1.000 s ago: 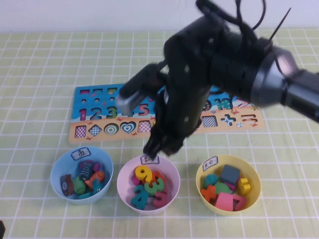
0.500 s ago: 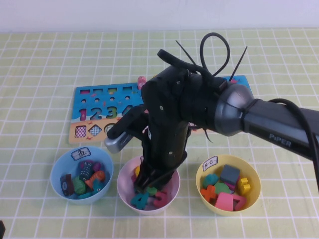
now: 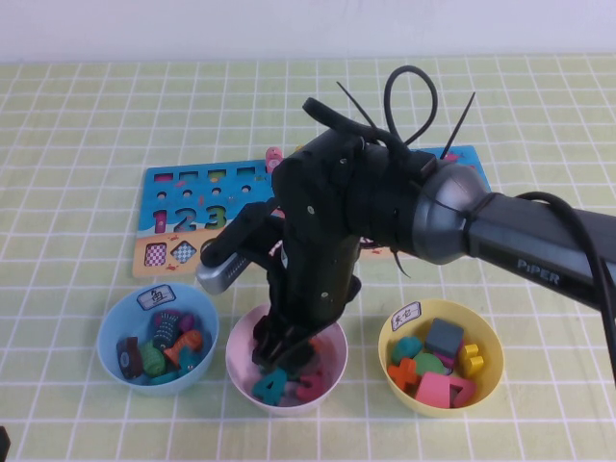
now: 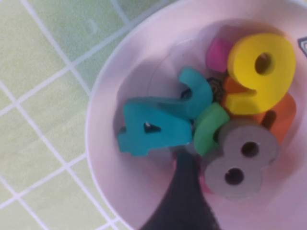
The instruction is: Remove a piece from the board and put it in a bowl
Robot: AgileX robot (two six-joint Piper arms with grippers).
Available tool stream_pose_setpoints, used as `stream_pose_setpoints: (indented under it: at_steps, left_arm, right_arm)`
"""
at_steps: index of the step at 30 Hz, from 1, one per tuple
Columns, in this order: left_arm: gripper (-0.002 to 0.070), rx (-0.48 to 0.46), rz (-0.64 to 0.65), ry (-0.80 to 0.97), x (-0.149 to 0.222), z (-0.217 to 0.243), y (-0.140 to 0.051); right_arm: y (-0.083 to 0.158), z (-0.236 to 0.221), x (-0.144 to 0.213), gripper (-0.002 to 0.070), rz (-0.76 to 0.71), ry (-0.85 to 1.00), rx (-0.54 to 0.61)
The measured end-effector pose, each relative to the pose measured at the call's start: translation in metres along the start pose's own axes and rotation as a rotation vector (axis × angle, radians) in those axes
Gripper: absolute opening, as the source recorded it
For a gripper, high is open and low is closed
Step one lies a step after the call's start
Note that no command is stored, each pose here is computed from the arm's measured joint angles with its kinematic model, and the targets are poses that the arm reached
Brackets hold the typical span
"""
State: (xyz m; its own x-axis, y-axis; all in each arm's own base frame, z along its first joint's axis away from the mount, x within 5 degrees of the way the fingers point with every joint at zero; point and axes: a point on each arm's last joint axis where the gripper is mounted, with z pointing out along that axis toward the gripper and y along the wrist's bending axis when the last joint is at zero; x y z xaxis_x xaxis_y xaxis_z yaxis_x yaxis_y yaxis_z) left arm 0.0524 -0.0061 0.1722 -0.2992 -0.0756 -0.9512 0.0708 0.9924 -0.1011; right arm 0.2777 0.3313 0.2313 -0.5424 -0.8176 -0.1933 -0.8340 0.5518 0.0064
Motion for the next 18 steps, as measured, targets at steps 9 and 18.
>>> stream_pose_setpoints:
  at_steps: [9,18]
  left_arm:
    - [-0.0005,0.000,0.000,0.000,0.000,0.000,0.000]
    - [-0.0005,0.000,0.000,0.000,0.000,0.000,0.000]
  right_arm:
    - [-0.001,-0.016,0.000,0.0096,0.042,-0.001,0.011]
    - [0.005,-0.093,0.003,-0.0011,0.059,-0.425,0.011]
